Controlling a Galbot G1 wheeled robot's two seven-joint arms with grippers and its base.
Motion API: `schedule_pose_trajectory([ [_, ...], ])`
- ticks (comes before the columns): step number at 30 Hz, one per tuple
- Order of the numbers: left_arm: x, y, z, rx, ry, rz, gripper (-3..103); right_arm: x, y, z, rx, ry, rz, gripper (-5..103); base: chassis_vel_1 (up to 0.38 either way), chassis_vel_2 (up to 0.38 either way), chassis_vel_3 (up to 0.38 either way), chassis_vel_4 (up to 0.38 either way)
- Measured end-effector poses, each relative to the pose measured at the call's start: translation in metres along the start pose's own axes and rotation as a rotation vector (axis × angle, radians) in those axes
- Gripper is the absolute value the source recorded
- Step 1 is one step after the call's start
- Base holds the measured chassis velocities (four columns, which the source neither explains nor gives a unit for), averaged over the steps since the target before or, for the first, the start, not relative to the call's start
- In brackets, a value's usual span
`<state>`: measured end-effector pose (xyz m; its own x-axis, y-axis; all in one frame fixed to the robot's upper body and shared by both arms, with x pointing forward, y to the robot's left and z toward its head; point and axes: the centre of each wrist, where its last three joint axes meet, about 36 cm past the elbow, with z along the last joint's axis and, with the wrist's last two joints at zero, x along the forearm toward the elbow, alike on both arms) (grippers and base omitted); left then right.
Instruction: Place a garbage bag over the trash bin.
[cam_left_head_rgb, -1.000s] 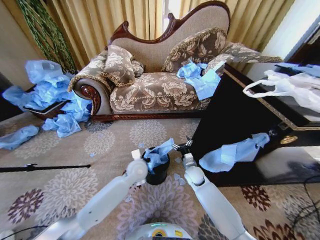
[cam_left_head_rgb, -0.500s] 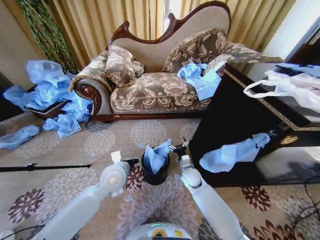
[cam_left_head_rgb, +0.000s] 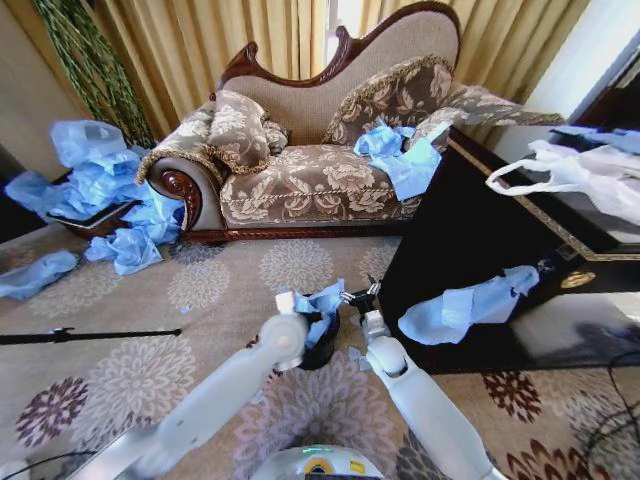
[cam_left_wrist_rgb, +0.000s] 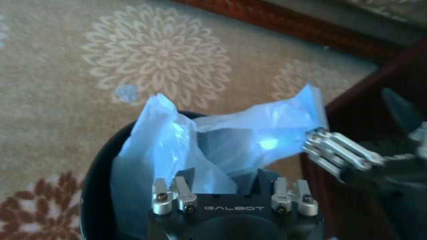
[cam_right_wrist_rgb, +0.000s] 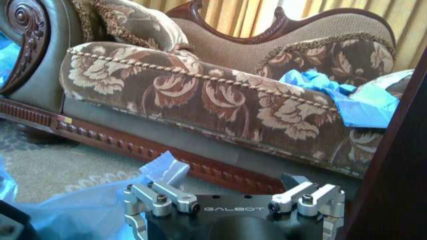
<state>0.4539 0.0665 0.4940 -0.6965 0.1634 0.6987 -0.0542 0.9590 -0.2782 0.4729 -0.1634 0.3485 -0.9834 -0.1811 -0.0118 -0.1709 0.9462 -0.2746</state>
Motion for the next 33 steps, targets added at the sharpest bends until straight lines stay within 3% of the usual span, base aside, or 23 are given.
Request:
schedule_pose_trajectory([
  [2,-0.01,-0.002,-0.002,0.005,0.0,-0.045,76,-0.001,-0.001,0.002,0.001,0.001,0.001,100,0.0,0.0,0.0,0.0],
  [10,-0.037,0.004,-0.008,0.065,0.007,-0.138,78,-0.003,0.0,0.006,-0.002,0.003,0.0,100,0.0,0.0,0.0,0.0],
  [21,-0.065,-0.004,0.0,0.072,0.029,-0.19,81,-0.003,0.003,0.008,-0.003,0.003,-0.006,100,0.0,0.0,0.0,0.0],
  [23,-0.066,-0.004,0.001,0.073,0.029,-0.191,78,-0.003,0.003,0.008,-0.002,0.003,-0.006,100,0.0,0.0,0.0,0.0],
  [26,-0.07,-0.002,0.003,0.082,0.031,-0.203,62,-0.002,0.003,0.008,-0.002,0.0,-0.006,100,0.0,0.0,0.0,0.0],
  [29,-0.07,0.002,0.004,0.094,0.04,-0.206,57,-0.002,0.003,0.007,-0.004,-0.002,-0.004,100,0.0,0.0,0.0,0.0],
  [33,-0.067,0.004,0.005,0.104,0.05,-0.2,41,-0.002,0.002,0.007,-0.005,-0.004,-0.002,100,0.0,0.0,0.0,0.0],
])
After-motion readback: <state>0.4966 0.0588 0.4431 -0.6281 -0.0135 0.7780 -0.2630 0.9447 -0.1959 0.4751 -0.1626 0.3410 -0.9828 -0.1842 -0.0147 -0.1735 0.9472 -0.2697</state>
